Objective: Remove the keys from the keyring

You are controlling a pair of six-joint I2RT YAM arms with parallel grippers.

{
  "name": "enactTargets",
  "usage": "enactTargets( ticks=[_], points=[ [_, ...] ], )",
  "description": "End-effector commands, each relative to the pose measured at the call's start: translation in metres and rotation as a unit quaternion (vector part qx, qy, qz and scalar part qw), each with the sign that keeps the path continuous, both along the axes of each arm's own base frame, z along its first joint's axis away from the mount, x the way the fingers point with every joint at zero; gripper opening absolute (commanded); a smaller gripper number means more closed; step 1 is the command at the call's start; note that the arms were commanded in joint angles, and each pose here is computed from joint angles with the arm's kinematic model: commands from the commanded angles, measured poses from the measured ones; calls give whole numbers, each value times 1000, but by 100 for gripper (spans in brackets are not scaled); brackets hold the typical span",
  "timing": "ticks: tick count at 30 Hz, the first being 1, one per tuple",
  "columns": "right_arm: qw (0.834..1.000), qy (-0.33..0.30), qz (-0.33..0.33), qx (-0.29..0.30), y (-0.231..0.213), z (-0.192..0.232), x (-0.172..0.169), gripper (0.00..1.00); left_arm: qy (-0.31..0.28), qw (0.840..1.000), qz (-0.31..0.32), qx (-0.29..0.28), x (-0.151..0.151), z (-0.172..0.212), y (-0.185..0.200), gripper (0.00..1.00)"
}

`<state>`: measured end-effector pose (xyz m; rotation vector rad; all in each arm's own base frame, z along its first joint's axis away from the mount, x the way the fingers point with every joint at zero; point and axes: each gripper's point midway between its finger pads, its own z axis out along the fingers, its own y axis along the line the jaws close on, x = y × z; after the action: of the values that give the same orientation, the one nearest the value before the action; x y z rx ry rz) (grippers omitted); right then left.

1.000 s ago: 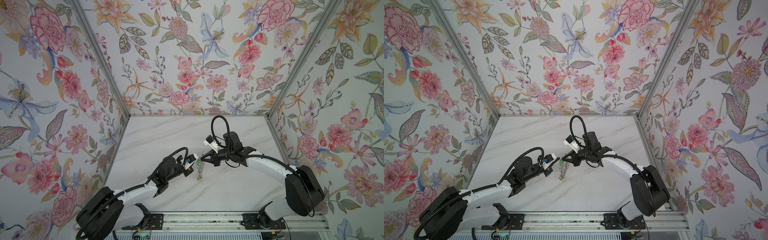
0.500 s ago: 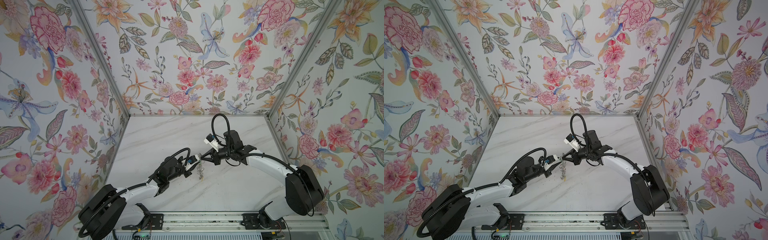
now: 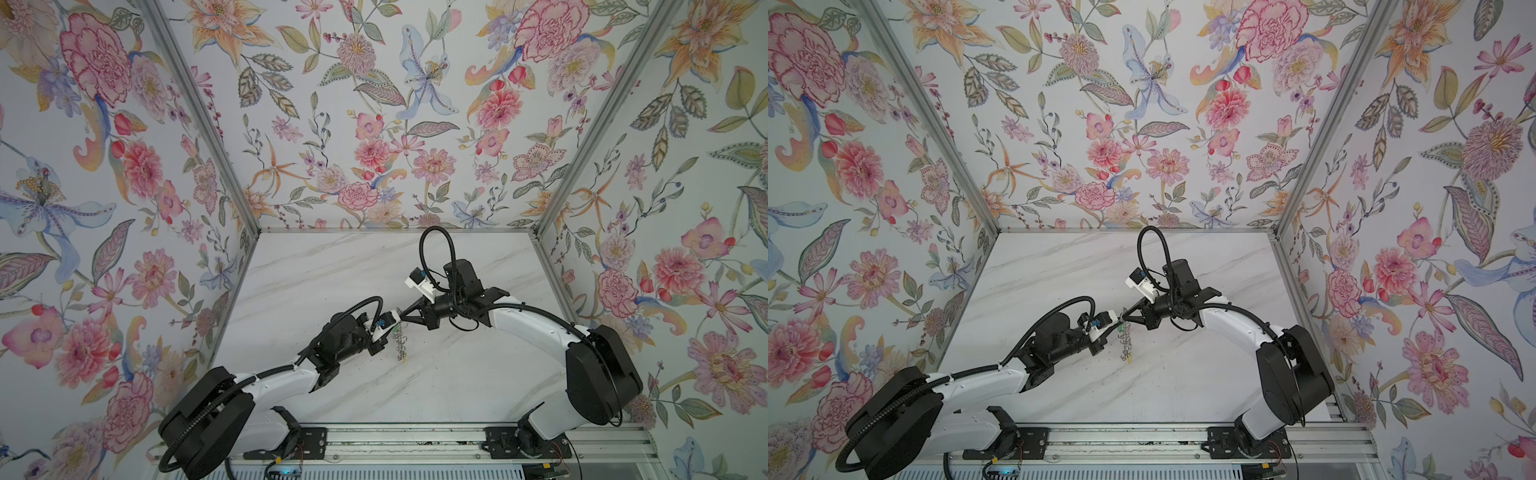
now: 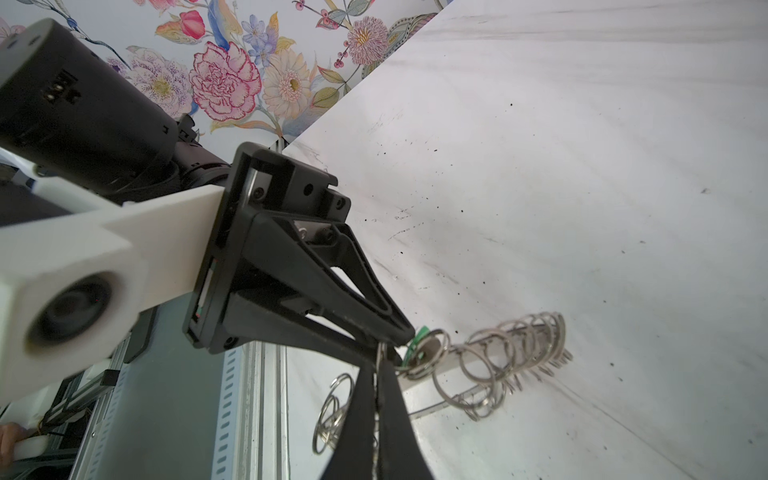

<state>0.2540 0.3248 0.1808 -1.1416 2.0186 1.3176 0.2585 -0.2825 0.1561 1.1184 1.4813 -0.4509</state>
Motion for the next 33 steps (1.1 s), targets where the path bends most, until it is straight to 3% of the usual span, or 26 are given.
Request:
enactTargets(
  ticks=[1,9,20,33],
  points=[
    [999,-18,23,19,8,15,-1,0,-8,1000,-17,-5,-2,8,-10,15],
    [999,-17,24,14,7,13,-1,0,-10,1000,-10,-3,-1,9,-8,0],
    [1000,-5,19,-1,2,4,-1,0,-28,999,41,-5,8,16,7,0],
    [999,13,29,-14,8,-9,-4,0,-52,997,42,-25,0,28,13,0]
  ],
)
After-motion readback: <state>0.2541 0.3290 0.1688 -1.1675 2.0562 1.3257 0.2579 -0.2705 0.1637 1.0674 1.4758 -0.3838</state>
